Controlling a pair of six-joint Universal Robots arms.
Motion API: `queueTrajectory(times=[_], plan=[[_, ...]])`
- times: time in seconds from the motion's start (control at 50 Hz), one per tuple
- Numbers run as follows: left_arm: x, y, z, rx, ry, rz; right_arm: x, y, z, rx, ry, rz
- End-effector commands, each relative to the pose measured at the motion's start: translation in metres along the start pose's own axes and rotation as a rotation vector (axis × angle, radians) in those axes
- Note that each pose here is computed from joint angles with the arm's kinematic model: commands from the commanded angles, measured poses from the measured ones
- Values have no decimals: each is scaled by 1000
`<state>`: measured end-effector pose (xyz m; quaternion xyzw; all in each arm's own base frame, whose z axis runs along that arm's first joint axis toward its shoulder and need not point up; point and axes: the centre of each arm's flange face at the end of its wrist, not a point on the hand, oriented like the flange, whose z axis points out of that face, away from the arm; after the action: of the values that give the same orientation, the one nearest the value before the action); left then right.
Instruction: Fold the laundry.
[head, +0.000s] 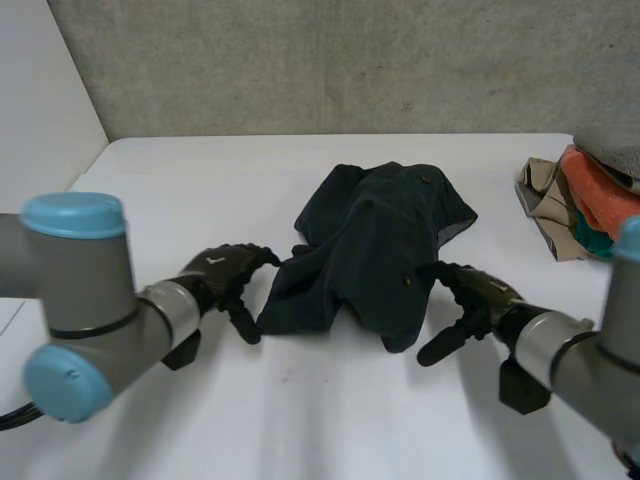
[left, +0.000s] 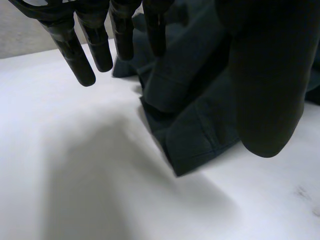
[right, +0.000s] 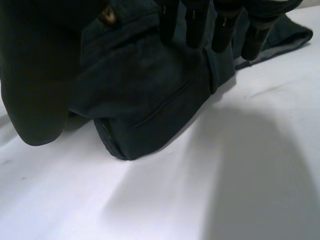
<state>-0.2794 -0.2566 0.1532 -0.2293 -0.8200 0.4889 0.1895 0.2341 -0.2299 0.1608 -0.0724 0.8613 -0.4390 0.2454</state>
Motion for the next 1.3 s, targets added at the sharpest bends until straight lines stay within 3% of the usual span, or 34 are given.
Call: queueTrajectory(times=[0.02, 0.26, 0.42, 0.5, 0.6, 0.66, 0.74, 0.82, 0.94, 1.02, 1.18, 1.3], plan=[[21, 7, 25, 13, 5, 44, -7, 12, 30, 41, 60, 13], [39, 19, 46, 12, -48, 80, -22, 23, 53, 52, 77, 92], [26, -37, 25, 230, -197, 64, -26, -1, 59, 197, 97, 64], [22, -80, -12, 352, -223, 75, -36, -36, 40, 258, 94, -77], [20, -160, -98, 635, -225, 157, -63, -134, -27, 528, 87, -447], [23, -198, -141, 794, -217, 202, -80, -173, -60, 670, 88, -572], [20, -247, -192, 1003, -253, 233, -101, -219, -98, 847, 67, -594], [14, -275, -202, 1077, -280, 242, -108, -244, -103, 923, 42, -608], [-3, -281, -153, 974, -288, 242, -99, -245, -60, 863, 37, -594], [-26, -262, -88, 839, -299, 238, -89, -222, -14, 757, 26, -572], [-67, -164, 53, 533, -282, 257, -57, -150, 93, 599, 69, -541], [-76, -103, 116, 487, -216, 264, -32, -112, 153, 630, 144, -540]])
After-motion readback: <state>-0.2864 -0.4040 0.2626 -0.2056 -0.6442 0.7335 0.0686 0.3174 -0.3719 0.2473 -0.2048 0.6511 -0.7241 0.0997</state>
